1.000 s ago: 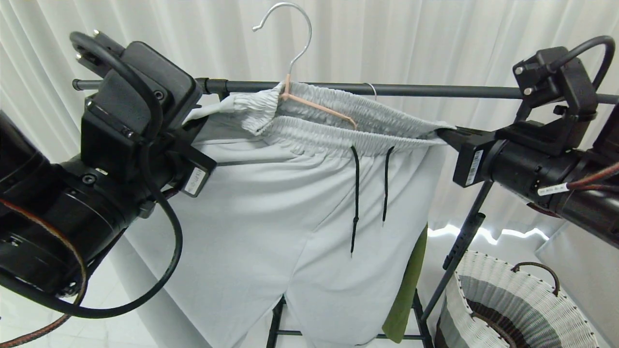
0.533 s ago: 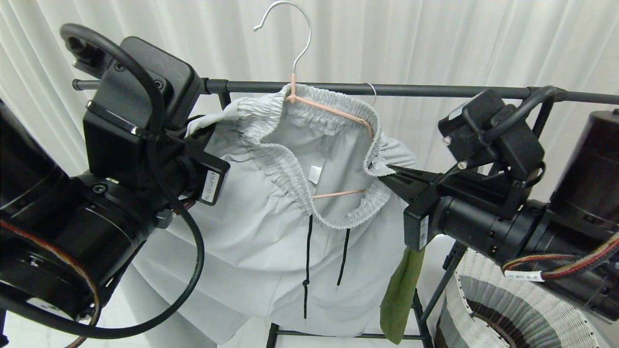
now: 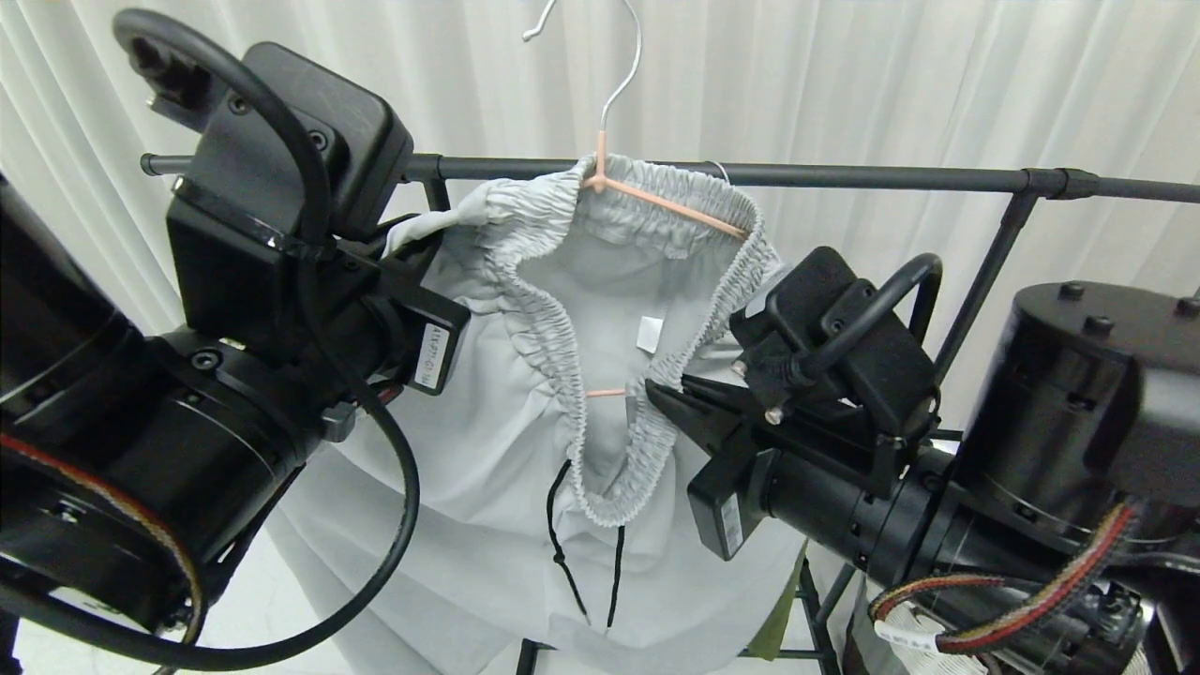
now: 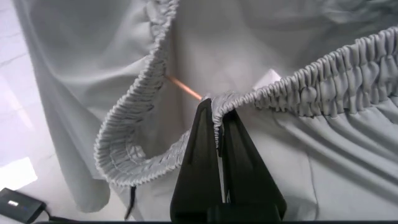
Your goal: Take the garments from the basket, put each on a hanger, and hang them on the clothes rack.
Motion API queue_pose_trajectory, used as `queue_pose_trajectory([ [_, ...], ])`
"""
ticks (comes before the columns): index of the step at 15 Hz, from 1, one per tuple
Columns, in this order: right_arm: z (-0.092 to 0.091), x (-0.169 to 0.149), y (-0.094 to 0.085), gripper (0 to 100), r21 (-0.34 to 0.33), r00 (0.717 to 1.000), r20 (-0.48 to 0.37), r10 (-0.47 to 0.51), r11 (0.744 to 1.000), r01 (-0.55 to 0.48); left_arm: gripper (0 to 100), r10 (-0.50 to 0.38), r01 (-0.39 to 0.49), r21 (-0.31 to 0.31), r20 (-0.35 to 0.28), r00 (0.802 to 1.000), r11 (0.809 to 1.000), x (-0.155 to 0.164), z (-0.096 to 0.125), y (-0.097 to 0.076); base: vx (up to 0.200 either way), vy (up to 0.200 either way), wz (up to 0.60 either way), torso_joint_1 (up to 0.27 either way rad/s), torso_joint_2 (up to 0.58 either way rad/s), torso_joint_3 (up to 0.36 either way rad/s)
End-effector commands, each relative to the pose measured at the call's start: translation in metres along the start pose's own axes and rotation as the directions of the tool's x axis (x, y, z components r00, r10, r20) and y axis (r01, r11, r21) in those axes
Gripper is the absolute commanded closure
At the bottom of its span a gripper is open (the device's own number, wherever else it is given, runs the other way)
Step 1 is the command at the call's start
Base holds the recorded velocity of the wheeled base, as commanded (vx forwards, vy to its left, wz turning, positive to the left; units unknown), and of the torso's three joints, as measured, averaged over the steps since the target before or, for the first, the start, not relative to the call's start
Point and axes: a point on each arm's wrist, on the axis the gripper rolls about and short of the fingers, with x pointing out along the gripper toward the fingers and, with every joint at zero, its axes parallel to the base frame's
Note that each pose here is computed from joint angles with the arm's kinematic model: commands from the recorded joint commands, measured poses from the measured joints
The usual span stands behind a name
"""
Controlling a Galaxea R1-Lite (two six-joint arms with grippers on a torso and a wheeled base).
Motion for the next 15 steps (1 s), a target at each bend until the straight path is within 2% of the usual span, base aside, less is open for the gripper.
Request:
queue_pose_trajectory([
  [1, -0.003, 0.002, 0.005, 100, -0.005, 1.0, -0.011, 0.016, 1.0, -0.016, 100, -0.01, 0.01, 0.0, 0.004, 1.0, 1.0, 0.001, 0.002, -0.004, 0.0, 0.0, 0.0, 0.0, 0.0, 0.0],
  [3, -0.004, 0.002, 0.006, 100, -0.005, 1.0, -0.012, 0.018, 1.0, -0.018, 100, -0.016, 0.016, 0.0, 0.006, 1.0, 1.0, 0.001, 0.002, -0.005, 0.0, 0.0, 0.0, 0.0, 0.0, 0.0],
  [4, -0.003, 0.0, 0.005, 0, -0.005, 1.0, -0.011, 0.017, 1.0, -0.017, 100, -0.018, 0.018, -0.004, 0.012, 1.0, 1.0, 0.0, 0.004, -0.005, 0.0, 0.0, 0.0, 0.0, 0.0, 0.0],
  [10, -0.007, -0.023, -0.006, 0, -0.008, 0.998, -0.031, -0.057, 0.998, 0.057, 100, -0.054, 0.054, -0.011, 0.034, 0.998, 0.998, -0.007, 0.007, -0.009, 0.0, 0.0, 0.0, 0.0, 0.0, 0.0],
  [12, -0.009, -0.036, -0.023, 0, -0.034, 0.994, -0.037, -0.104, 0.994, 0.103, 100, -0.064, 0.064, -0.005, 0.031, 0.997, 0.998, -0.01, 0.004, -0.011, 0.0, 0.0, 0.0, 0.0, 0.0, 0.0],
  [15, -0.009, -0.042, -0.055, 0, -0.083, 0.975, -0.034, -0.219, 0.973, 0.215, 100, -0.089, 0.089, -0.005, 0.051, 0.995, 0.996, -0.019, -0.001, -0.012, 0.0, 0.0, 0.0, 0.0, 0.0, 0.0],
])
